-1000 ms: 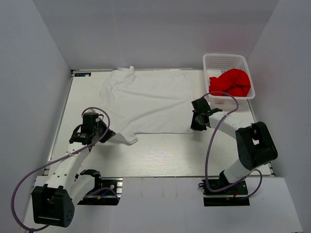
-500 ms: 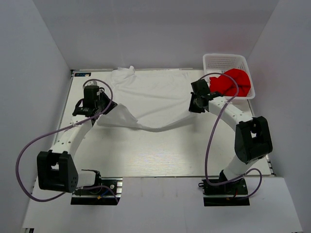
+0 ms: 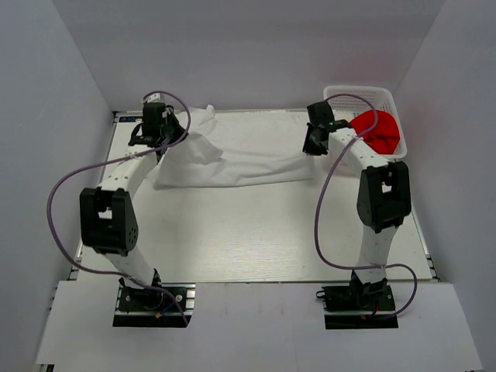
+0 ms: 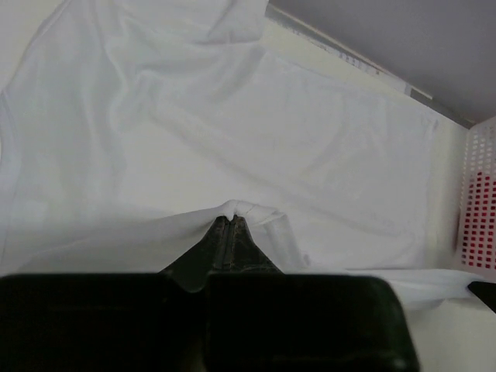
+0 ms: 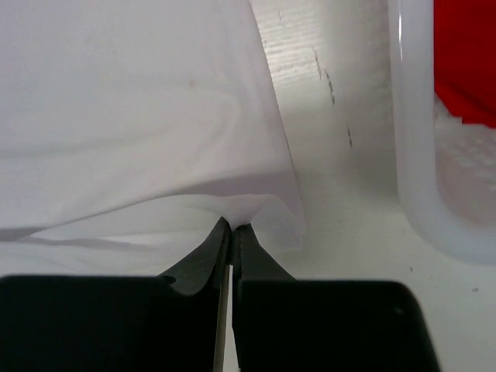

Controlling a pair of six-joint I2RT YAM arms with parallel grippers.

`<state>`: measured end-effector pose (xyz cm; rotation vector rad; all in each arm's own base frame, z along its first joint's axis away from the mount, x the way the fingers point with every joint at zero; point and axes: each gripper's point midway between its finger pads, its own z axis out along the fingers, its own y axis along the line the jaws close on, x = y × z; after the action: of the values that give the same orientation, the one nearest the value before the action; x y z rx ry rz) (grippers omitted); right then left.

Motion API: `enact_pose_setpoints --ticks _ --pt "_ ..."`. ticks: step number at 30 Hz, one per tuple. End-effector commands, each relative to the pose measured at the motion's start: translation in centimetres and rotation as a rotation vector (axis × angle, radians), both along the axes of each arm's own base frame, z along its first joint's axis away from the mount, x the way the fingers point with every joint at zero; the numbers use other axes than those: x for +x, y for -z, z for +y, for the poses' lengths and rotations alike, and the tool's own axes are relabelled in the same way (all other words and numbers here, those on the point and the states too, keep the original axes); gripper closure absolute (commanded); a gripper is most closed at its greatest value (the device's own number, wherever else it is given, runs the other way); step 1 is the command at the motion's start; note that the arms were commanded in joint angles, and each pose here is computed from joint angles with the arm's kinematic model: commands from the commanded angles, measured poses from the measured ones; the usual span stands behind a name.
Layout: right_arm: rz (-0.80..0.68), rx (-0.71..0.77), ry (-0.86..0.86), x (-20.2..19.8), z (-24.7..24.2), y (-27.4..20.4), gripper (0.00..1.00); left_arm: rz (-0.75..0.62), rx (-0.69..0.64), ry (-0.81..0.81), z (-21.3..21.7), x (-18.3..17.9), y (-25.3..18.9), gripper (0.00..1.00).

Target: Fold and stack the t-shirts

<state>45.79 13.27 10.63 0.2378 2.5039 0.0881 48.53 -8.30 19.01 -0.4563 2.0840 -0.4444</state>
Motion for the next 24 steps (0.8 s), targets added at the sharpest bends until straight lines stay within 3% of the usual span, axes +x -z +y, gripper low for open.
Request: enact_pose_setpoints --ticks 1,3,5,6,7,9,10,12,16,17,19,20,24 --pt "0.004 -0.013 0.012 2.0 -0.6 0.1 1.00 -0.065 0.081 0.021 0.5 3.5 -0.6 1.00" --pt "0.001 -0.011 0.032 3.2 -0.7 0.5 1.00 -0.045 0.113 -0.012 1.1 6.0 1.1 1.00" --pt "-0.001 -0.004 0.063 4.4 -0.8 -0.1 0.88 0.016 0.145 -0.033 2.0 7.1 3.2 0.95" --pt "0.024 -0.003 0.059 4.6 -0.6 1.1 0.82 -0.014 0.158 -0.038 2.0 8.9 1.3 0.68" --pt "0.015 -0.002 0.053 5.0 -0.6 0.6 0.59 0.038 0.172 -0.009 1.7 9.6 3.7 0.47" --pt "0.006 0.022 0.025 5.0 0.2 0.1 0.48 0.058 0.182 -0.002 1.7 10.5 3.0 0.04" --pt "0.002 0.016 -0.003 5.0 0.4 0.6 0.44 0.061 0.190 0.003 1.7 10.7 2.9 0.00" --pt "-0.005 0.061 -0.054 4.5 1.5 0.2 0.44 0.061 0.190 0.003 1.7 10.7 2.9 0.00" --pt "-0.056 0.142 -0.154 3.7 3.6 -1.5 0.32 0.048 0.164 0.015 1.4 8.4 2.1 0.00" --pt "-0.044 0.145 -0.176 3.0 4.1 -0.5 0.10 0.091 0.163 0.035 0.9 6.8 4.0 0.00" --pt "-0.055 0.162 -0.190 2.2 4.5 -0.9 0.10 0.070 0.127 0.024 0.8 5.3 3.1 0.00" --pt "-0.055 0.160 -0.192 2.0 4.5 0.0 0.10 0.119 0.131 0.027 0.9 3.6 5.5 0.00" --pt "-0.005 0.216 -0.241 0.1 6.0 2.1 0.10 0.148 0.080 0.030 0.5 0.9 8.1 0.00"
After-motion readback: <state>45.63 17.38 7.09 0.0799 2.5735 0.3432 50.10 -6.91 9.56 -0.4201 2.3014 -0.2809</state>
